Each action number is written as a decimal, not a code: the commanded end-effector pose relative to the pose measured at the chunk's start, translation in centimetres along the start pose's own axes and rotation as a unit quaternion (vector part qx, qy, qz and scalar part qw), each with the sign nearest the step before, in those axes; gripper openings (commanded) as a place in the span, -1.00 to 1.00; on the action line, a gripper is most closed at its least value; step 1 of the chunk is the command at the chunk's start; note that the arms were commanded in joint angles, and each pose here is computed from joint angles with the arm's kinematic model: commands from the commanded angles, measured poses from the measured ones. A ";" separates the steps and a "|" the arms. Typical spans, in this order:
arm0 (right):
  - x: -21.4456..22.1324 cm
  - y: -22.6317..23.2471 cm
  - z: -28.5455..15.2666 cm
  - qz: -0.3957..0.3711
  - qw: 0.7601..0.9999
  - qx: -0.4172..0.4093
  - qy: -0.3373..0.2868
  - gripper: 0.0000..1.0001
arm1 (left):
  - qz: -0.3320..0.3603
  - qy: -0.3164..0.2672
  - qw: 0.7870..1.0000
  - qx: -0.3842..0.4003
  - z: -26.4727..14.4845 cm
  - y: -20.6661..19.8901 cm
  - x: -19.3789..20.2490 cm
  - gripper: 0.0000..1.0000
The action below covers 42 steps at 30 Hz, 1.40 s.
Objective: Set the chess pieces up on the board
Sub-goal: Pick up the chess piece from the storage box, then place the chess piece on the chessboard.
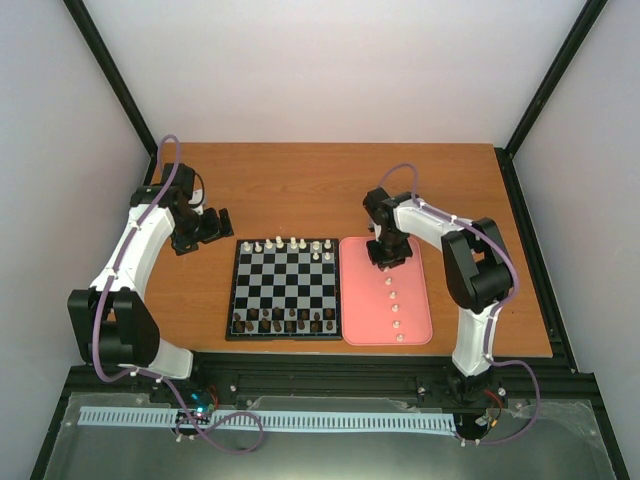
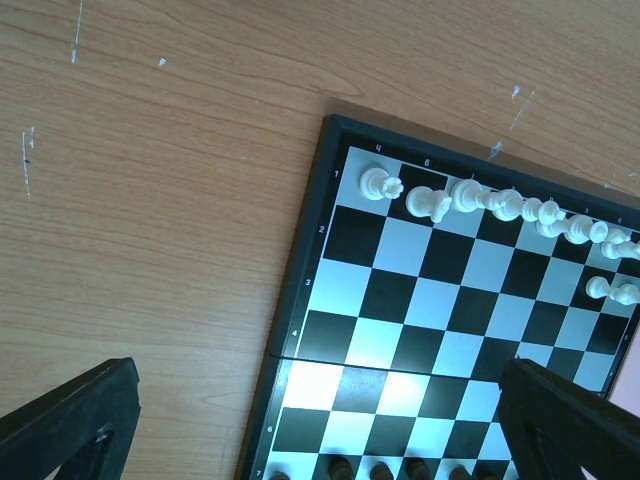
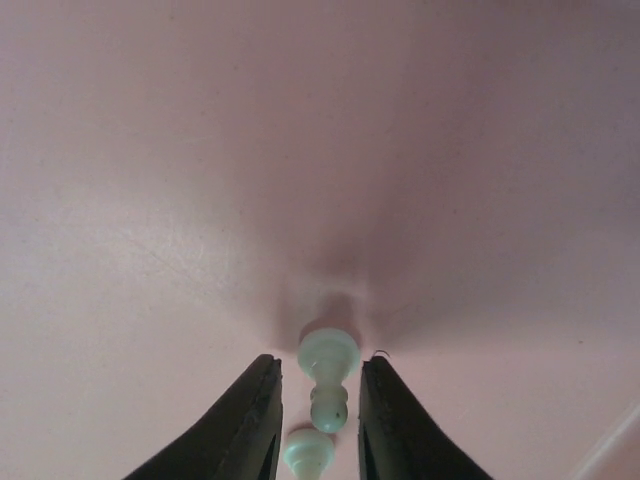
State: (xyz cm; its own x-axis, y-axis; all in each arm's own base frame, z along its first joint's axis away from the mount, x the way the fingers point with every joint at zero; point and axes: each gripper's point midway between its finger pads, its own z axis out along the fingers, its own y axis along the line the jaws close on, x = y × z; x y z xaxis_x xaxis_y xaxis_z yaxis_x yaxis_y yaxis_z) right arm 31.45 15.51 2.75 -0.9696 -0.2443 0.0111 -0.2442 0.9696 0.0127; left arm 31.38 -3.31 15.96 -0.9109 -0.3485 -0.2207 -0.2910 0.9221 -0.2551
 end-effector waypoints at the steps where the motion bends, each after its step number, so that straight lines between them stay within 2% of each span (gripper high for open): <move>1: -1.0 -0.3 0.1 0.004 1.000 0.007 -0.007 -0.58 | 0.010 -0.014 1.000 0.008 -0.4 -0.6 -1.0 1.00; 4: -0.9 -0.4 0.1 0.004 1.000 0.008 -0.004 -0.69 | 0.010 -0.015 1.000 0.007 -0.5 -0.6 -1.0 0.99; 7: -1.0 -0.4 -0.4 0.005 1.000 0.011 -0.007 -0.92 | 0.009 -0.014 1.000 0.007 -0.5 -0.5 -1.0 0.99; 13: -2.0 0.6 -4.2 0.004 0.999 -0.001 -0.037 -0.94 | 0.009 -0.014 1.000 0.007 -0.5 -0.5 -0.9 0.99; 18: -3.4 5.0 -8.4 -0.034 0.997 -0.020 -0.069 -0.94 | 0.008 -0.013 1.000 0.007 -0.5 -0.5 -0.8 0.99; 23: -4.6 12.2 -10.4 -0.091 0.991 -0.061 -0.082 -0.94 | 0.007 -0.012 1.000 0.006 -0.4 -0.4 -0.7 1.00; 27: -5.0 17.7 -10.0 -0.136 0.984 -0.085 -0.073 -0.94 | 0.007 -0.011 1.000 0.007 -0.4 -0.5 -0.8 0.99; 31: -4.7 20.8 -8.2 -0.159 0.981 -0.098 -0.051 -0.94 | 0.007 -0.014 1.000 0.008 -0.7 -0.6 -0.9 0.99; 42: -5.4 21.3 -4.5 -0.162 0.983 -0.085 -0.034 -0.94 | 0.008 -0.012 1.000 0.015 -0.6 -0.7 -0.5 0.99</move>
State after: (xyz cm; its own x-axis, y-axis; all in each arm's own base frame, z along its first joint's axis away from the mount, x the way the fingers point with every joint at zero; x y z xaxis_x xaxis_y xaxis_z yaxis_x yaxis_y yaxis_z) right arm 30.78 37.24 7.18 -0.8379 -0.5416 -0.0673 -0.5441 0.8192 0.1816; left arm 31.36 -3.37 15.96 -0.9115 -0.3483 -0.2188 -0.2903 0.9216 -0.2579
